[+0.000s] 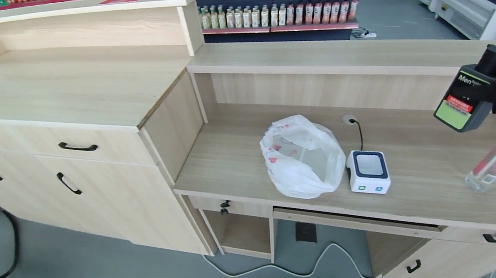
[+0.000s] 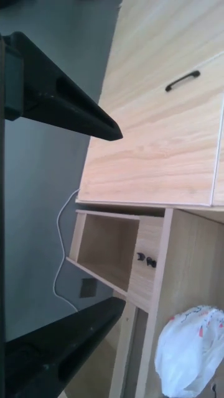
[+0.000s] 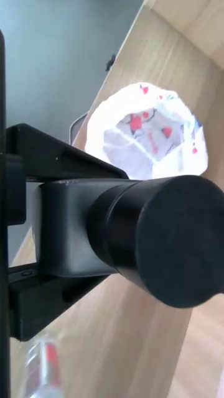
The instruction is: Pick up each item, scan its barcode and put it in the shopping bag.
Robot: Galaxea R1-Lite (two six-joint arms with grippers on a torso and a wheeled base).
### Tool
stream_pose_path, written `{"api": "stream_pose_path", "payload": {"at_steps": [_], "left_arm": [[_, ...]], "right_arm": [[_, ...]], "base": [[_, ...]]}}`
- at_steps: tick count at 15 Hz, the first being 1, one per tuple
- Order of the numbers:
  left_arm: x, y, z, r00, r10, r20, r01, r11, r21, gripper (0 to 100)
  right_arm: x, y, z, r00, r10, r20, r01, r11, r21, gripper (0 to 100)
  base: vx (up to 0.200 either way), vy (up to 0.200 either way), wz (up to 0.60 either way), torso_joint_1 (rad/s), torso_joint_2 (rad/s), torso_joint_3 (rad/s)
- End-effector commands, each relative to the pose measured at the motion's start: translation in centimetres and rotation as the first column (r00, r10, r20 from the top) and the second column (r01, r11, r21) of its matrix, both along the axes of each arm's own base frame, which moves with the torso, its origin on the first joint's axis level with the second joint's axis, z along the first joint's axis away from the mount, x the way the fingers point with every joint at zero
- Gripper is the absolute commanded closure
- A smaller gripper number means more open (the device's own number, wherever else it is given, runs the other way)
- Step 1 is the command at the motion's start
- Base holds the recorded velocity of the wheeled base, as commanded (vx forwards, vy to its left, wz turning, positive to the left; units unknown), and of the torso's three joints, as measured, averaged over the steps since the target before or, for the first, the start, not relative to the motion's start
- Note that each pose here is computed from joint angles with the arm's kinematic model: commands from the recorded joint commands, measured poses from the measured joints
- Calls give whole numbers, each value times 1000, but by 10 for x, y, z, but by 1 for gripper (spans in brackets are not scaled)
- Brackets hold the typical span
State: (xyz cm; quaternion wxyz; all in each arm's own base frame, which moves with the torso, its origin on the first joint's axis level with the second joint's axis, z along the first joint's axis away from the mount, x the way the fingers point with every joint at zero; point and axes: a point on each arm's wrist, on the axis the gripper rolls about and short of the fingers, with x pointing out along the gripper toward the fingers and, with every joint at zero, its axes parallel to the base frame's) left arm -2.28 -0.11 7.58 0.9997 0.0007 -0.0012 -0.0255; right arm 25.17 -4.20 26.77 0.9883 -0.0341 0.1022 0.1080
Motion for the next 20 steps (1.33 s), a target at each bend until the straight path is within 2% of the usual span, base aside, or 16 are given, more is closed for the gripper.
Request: {"api": "stream_pose_path", "payload": {"at_steps": [1,3,4,5,10,12,14,16,20], "left_arm": [[0,0,0,1000,0,1,0,1000,0,0],[0,0,0,1000,0,1,0,1000,0,0],[0,0,0,1000,0,2,0,1000,0,0],[0,0,0,1000,-1,1,1,1000,0,0],[0,0,0,1000,0,1,0,1000,0,0],[0,0,0,1000,0,1,0,1000,0,0],[0,0,0,1000,0,1,0,1000,0,0],[0,0,0,1000,0,1,0,1000,0,0],[0,0,0,1000,0,1,0,1000,0,0]], "right_arm": [[16,4,-2,1000,22,-15,-22,1000,18,100],[24,4,-4,998,56,-27,-53,995,81,100],[31,2,-10,989,141,-50,-132,980,151,100],[36,-5,-14,982,181,-61,-167,968,187,100],[78,-25,-55,970,200,-138,-157,950,268,100],[104,-33,-59,968,204,-146,-133,910,392,100],[120,-36,-65,965,204,-164,-103,872,479,100],[123,-40,-78,949,250,-190,-122,851,510,100],[120,-64,-107,927,292,-235,-118,823,556,100]], "base": [[0,0,600,2,-2,7],[0,0,0,0,0,0],[0,0,0,0,0,0],[0,0,0,0,0,0],[0,0,0,0,0,0],[0,0,0,0,0,0],[0,0,0,0,0,0],[0,0,0,0,0,0],[0,0,0,0,0,0]]}}
